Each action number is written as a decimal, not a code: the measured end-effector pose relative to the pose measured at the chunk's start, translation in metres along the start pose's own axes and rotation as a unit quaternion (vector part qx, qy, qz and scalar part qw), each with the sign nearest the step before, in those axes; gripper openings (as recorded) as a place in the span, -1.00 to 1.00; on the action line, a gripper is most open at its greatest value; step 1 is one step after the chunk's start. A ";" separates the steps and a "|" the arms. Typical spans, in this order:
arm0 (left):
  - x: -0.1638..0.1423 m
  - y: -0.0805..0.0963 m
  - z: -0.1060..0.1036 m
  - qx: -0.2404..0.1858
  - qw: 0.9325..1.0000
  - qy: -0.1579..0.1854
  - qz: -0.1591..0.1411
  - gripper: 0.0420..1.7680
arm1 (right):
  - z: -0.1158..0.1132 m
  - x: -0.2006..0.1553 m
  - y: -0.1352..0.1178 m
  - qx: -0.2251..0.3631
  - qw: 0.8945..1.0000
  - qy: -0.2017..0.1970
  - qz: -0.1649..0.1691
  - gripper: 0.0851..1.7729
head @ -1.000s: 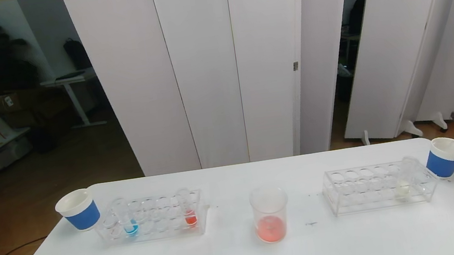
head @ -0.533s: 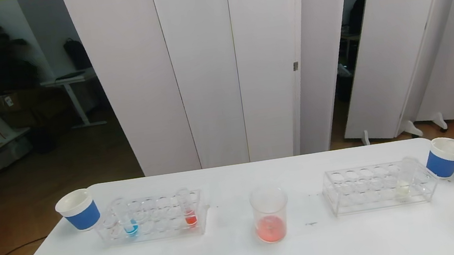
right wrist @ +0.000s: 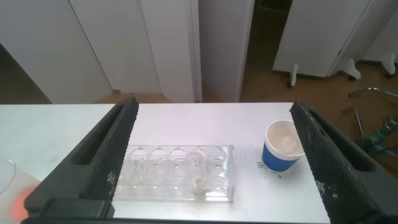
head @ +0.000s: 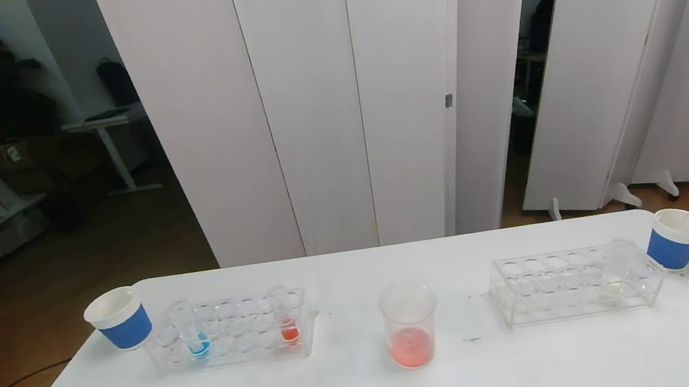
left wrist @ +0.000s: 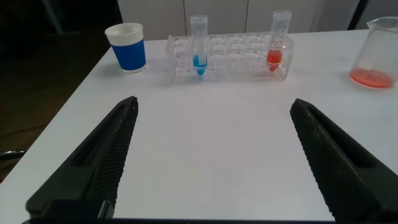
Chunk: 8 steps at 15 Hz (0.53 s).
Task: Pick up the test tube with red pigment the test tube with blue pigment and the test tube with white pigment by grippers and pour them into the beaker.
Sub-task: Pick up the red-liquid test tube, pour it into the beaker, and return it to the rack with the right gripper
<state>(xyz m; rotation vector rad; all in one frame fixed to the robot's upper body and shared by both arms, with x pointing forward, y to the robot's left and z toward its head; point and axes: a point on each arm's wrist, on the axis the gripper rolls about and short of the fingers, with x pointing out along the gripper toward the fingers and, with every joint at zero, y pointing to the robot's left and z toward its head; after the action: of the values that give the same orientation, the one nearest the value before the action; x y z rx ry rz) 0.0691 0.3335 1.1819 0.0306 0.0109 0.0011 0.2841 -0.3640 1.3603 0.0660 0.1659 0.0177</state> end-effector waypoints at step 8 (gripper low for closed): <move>0.000 0.000 0.000 0.000 1.000 0.000 0.000 0.98 | 0.002 -0.138 0.032 -0.034 0.996 -0.072 0.029 0.97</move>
<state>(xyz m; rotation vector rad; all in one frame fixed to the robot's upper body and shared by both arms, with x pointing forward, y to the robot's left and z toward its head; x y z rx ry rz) 0.0691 0.3335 1.1819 0.0306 0.0109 0.0011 0.1483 -0.3357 1.3868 0.0044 0.0197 0.0759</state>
